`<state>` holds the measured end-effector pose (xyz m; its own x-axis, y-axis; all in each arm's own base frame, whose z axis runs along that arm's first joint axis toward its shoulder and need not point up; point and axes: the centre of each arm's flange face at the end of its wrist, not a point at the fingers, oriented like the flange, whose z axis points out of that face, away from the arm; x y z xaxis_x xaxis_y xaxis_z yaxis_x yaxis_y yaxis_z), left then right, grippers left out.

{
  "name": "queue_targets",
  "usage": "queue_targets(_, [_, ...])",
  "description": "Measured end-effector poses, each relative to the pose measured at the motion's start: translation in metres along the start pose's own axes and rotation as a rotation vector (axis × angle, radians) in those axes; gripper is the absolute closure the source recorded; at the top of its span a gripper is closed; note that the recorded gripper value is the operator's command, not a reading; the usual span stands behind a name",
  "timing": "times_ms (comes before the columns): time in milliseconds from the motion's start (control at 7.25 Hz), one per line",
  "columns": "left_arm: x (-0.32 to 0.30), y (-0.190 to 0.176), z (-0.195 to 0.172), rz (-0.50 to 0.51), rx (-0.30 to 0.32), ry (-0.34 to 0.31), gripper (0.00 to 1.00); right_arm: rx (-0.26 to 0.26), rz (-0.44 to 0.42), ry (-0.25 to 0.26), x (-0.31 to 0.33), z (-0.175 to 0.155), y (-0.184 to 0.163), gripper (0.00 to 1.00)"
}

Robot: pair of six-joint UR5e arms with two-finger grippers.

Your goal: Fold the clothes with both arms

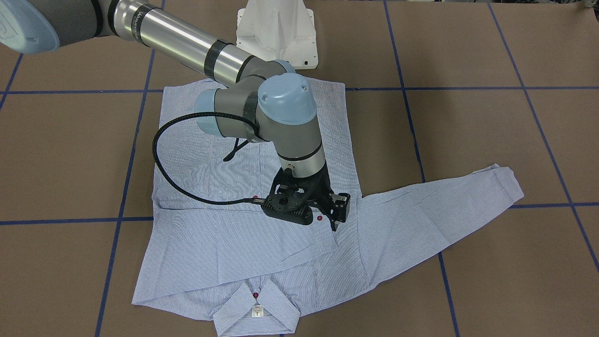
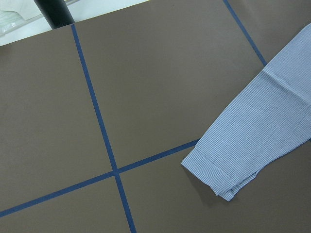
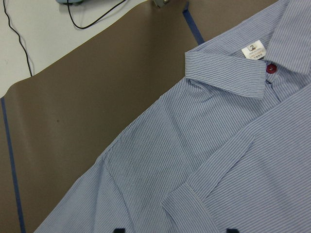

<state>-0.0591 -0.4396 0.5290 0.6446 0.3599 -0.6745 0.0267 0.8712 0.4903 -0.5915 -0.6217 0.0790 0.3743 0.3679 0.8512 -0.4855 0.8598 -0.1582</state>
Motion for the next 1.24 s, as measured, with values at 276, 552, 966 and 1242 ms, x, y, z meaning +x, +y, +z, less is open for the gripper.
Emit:
queue_targets(276, [-0.008, 0.002, 0.013, 0.024, 0.013, 0.026, 0.01, -0.002, 0.022, -0.01, 0.0, -0.005, 0.0, 0.01])
queue_targets(552, [-0.037, -0.023, 0.071, 0.026, -0.027, 0.05, 0.01, -0.009, 0.025, -0.038, 0.039, -0.019, -0.006, 0.01])
queue_targets(966, [0.017, -0.082, 0.205, -0.073, -0.197, 0.11, 0.11, -0.037, 0.032, -0.052, 0.114, -0.041, -0.028, 0.01])
queue_targets(1242, [0.035, -0.087, 0.257, -0.104, -0.249, 0.099, 0.17, -0.038, 0.033, -0.05, 0.133, -0.044, -0.034, 0.01])
